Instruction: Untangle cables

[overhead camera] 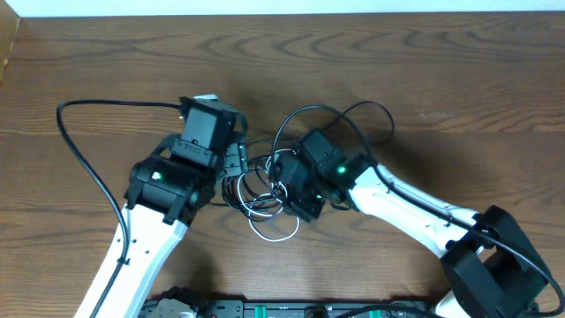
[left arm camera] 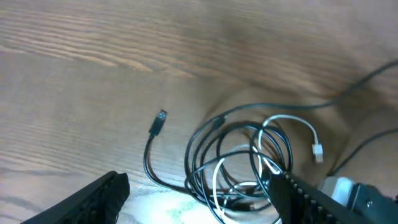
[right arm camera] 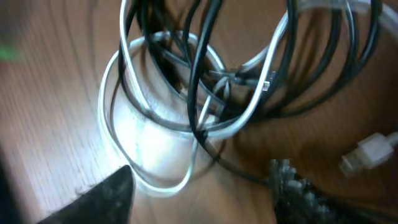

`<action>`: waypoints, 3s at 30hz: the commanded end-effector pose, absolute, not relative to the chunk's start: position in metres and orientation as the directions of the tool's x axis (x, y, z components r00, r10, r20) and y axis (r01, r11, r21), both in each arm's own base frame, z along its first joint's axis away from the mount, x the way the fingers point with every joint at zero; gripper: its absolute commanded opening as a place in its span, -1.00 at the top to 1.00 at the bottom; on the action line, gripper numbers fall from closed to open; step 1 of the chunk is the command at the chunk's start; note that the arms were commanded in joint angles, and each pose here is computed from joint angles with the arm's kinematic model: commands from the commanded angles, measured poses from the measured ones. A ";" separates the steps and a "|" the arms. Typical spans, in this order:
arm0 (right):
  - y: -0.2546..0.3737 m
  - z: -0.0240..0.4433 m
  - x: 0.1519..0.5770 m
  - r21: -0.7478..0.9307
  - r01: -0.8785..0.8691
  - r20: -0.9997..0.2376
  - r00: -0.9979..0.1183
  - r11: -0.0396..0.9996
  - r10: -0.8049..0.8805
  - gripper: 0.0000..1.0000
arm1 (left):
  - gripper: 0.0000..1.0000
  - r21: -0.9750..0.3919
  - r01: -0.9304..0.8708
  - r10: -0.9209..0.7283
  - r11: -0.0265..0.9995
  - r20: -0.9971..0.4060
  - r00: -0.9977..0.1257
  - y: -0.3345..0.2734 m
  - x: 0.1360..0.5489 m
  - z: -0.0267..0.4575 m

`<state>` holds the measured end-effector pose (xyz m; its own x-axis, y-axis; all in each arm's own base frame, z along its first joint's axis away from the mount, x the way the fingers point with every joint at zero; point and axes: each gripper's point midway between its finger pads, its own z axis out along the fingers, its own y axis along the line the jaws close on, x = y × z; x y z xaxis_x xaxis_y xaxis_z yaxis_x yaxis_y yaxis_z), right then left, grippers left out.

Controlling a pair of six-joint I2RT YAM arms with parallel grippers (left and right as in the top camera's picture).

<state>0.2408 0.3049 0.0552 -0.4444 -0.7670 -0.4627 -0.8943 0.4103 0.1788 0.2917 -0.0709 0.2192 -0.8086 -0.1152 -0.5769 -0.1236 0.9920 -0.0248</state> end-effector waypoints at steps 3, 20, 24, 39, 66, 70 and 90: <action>0.323 0.066 0.262 0.157 -0.869 -0.578 -0.466 0.469 -0.670 0.08 | -0.55 -0.079 -0.157 -0.174 0.984 -0.561 -0.809 -0.069 0.293 0.222; 0.333 0.036 0.278 0.232 -0.774 -0.557 -0.603 0.590 -0.571 0.21 | -0.55 -0.068 -0.159 -0.170 0.985 -0.545 -0.821 -0.067 0.288 0.219; 0.333 0.036 0.278 0.232 -0.774 -0.557 -0.603 0.589 -0.571 0.24 | -0.55 -0.068 -0.159 -0.170 0.985 -0.545 -0.821 -0.067 0.288 0.219; 0.326 0.030 0.271 0.238 -0.765 -0.516 -0.621 0.598 -0.590 0.84 | -0.55 -0.070 -0.157 -0.170 0.985 -0.544 -0.822 -0.068 0.288 0.219; 0.183 0.195 0.373 0.181 -0.413 -0.687 -0.702 0.892 -0.186 0.31 | -0.56 -0.067 -0.153 -0.165 0.986 -0.544 -0.823 -0.068 0.288 0.218; 0.230 0.140 0.342 0.271 -0.513 -0.543 -0.780 0.814 -0.311 -0.03 | -0.64 -0.065 -0.151 -0.162 0.986 -0.544 -0.823 -0.068 0.288 0.218; 0.314 0.028 0.259 0.256 -0.733 -0.318 -0.679 0.630 -0.661 0.04 | -0.68 -0.065 -0.151 -0.163 0.986 -0.544 -0.823 -0.068 0.288 0.218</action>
<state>0.2590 0.3131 0.0324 -0.6924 -0.6478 -0.3178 -0.7208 0.6404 0.2652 0.2859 -0.0688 0.2135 -0.8308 -0.1518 -0.5355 -0.1422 0.9881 -0.0594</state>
